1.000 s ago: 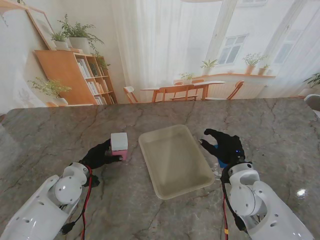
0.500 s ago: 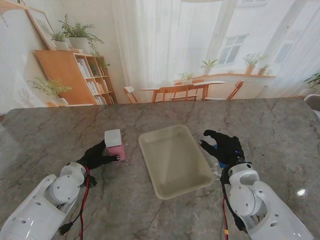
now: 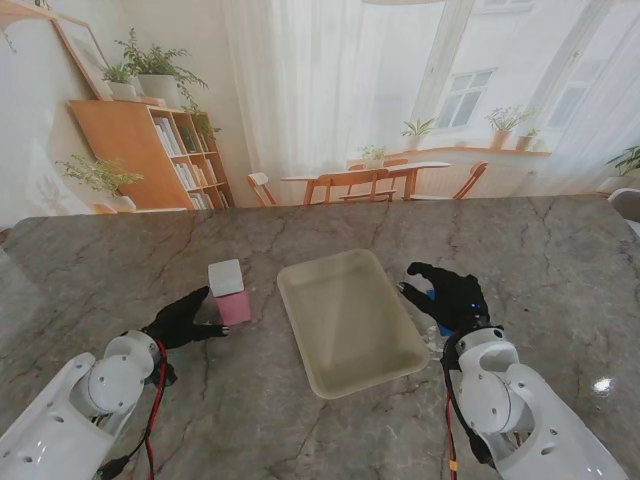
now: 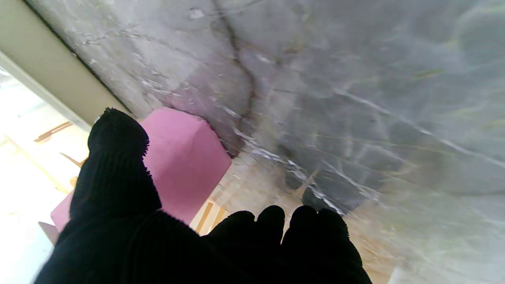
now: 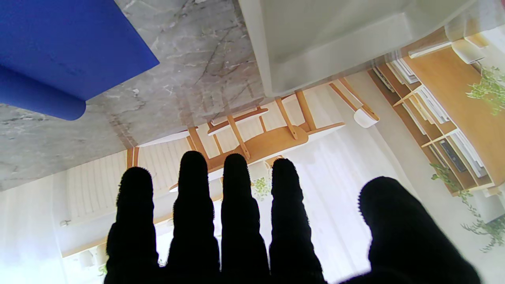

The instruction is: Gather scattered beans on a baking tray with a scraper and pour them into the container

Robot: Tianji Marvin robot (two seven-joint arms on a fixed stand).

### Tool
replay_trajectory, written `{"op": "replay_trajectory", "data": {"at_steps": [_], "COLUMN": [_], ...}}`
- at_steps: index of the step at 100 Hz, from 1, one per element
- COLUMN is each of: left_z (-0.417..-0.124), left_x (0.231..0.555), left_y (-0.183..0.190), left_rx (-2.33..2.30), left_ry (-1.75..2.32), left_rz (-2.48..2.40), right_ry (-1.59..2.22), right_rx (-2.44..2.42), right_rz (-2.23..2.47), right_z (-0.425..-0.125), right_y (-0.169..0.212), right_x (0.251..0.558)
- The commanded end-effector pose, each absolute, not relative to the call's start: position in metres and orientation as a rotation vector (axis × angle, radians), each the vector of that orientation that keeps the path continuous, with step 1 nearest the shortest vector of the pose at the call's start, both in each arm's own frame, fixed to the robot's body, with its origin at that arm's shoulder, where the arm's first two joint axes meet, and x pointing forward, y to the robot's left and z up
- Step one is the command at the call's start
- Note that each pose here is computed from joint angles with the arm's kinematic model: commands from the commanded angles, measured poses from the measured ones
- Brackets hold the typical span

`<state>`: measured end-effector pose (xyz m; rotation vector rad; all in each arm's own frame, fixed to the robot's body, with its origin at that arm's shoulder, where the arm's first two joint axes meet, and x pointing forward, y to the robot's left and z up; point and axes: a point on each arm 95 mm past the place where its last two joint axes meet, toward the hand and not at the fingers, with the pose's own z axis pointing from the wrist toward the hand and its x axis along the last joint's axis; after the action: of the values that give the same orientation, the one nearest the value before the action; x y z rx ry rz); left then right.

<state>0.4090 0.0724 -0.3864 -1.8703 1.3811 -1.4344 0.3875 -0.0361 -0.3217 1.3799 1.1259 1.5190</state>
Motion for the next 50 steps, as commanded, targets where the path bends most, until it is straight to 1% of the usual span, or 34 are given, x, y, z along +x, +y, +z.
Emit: {"op": "replay_trajectory", "data": {"at_steps": [1, 24, 39, 50], "left_z": [-0.401, -0.391, -0.373, -0.353], "left_x": [0.397, 0.386, 0.362, 0.34], "left_y": [0.084, 0.101, 0.117, 0.123], "left_rx": [-1.903, -1.826, -1.709, -1.547], "left_ry": [1.38, 1.355, 1.308, 1.281], "left_rz": [-1.371, -1.31, -1.256, -1.243], "right_ry": [1.139, 1.128, 1.103, 1.082], "right_rx": [1.398, 1.393, 1.394, 1.387], "right_rz": [1.505, 1.492, 1.484, 1.483], "right_z": [-0.326, -0.325, -0.325, -0.323], "right_y": [-0.037, -0.04, -0.044, -0.048], "right_x": [0.386, 0.383, 0.38, 0.375]}}
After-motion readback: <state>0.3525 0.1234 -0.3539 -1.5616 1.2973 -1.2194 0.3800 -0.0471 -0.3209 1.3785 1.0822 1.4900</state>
